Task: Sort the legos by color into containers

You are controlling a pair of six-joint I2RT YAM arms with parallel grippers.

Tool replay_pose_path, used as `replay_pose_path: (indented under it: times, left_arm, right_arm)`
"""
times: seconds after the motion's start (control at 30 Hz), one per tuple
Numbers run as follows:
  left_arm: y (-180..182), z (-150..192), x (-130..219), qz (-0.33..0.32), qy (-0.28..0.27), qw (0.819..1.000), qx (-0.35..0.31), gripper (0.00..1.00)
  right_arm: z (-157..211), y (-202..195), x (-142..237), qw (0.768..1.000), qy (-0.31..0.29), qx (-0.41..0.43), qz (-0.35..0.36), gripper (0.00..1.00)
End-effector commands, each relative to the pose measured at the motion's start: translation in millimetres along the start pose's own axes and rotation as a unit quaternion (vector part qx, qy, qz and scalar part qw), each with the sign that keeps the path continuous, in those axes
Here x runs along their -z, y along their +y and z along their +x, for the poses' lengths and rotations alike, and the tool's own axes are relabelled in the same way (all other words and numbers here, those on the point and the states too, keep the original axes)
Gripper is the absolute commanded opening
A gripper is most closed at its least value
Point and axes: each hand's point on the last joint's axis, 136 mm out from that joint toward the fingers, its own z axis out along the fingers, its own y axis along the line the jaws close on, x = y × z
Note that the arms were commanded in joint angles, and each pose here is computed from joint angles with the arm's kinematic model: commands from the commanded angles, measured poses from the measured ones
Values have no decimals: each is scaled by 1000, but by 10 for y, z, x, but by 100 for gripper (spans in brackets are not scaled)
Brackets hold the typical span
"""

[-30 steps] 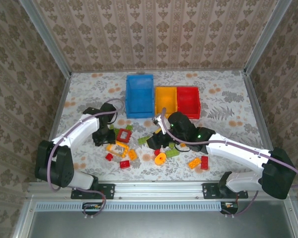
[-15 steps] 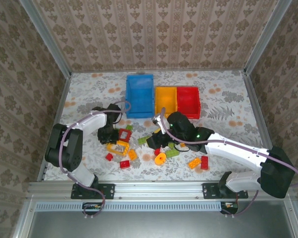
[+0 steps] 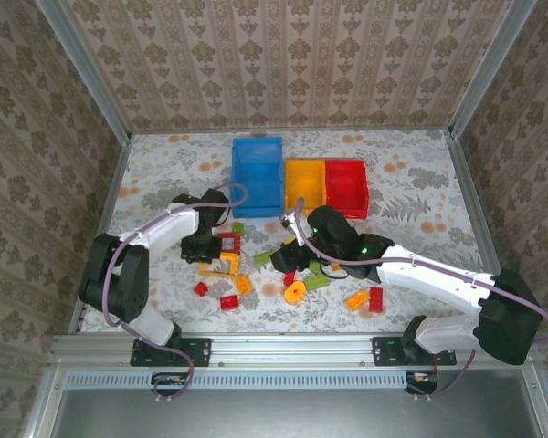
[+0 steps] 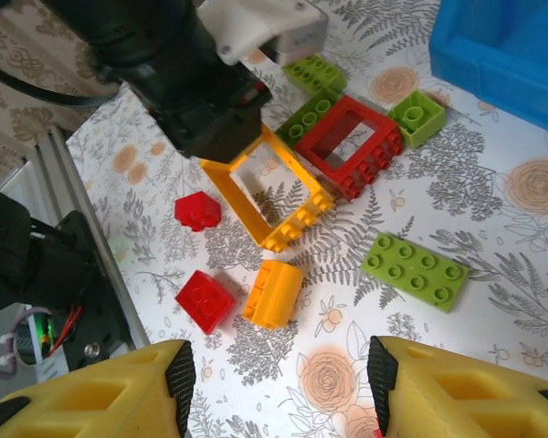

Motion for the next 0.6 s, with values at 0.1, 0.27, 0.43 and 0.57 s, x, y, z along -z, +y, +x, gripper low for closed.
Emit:
replay_pose_path:
  times: [0.1, 0.27, 0.43, 0.57]
  left_arm:
    - [92, -94, 838, -3, -65, 998, 24, 0]
    - [-64, -614, 1341, 31, -134, 989, 58, 0]
    - [-335, -1267, 1513, 25, -176, 982, 59, 0]
    - [-517, -1685, 1424, 7, -187, 981, 60, 0]
  right_arm:
    - [-473, -177, 258, 994, -80, -2, 70, 56]
    - [-773, -459, 421, 982, -132, -28, 134, 56]
    - [-933, -742, 460, 973, -151, -63, 164, 56]
    - [-962, -859, 479, 970, -151, -77, 175, 56]
